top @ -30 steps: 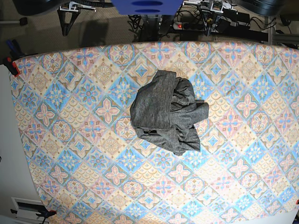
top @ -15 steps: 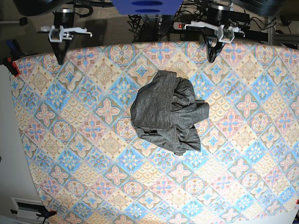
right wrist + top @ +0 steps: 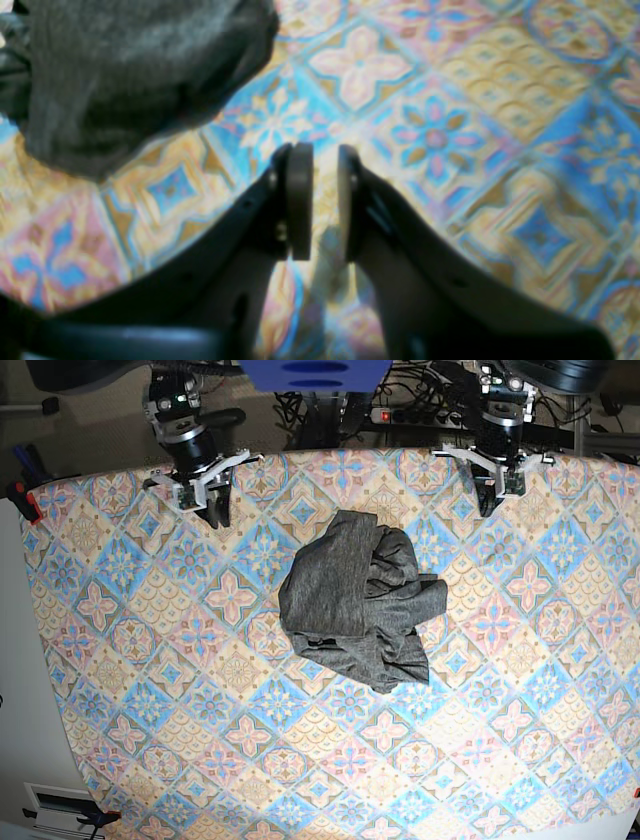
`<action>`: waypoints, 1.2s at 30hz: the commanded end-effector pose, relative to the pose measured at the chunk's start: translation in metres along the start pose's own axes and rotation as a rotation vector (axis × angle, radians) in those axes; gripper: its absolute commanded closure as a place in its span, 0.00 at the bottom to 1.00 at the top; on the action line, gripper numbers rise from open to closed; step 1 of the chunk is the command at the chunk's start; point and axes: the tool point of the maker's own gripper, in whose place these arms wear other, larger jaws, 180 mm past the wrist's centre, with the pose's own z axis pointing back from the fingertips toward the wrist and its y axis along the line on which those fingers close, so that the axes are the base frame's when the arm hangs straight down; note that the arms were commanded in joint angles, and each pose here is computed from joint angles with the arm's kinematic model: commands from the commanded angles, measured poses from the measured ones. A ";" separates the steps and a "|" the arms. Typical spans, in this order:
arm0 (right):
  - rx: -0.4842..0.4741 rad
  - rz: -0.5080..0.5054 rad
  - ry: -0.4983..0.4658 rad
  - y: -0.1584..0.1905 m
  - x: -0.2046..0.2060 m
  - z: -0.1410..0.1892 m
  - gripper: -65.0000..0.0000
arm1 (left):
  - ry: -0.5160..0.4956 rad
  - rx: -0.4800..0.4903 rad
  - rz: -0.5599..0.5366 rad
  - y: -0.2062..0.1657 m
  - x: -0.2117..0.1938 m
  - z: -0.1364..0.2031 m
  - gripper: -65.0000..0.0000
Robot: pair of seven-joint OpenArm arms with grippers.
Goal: Layout the t-shirt on the table in an organized manner, then fold the t-shirt properly
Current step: 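Lower the right gripper onto the crumpled grey t-shirt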
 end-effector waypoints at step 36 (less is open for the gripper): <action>0.403 0.238 -0.184 0.144 0.151 -0.096 0.56 | 0.160 -0.216 0.041 0.012 0.039 -0.040 1.00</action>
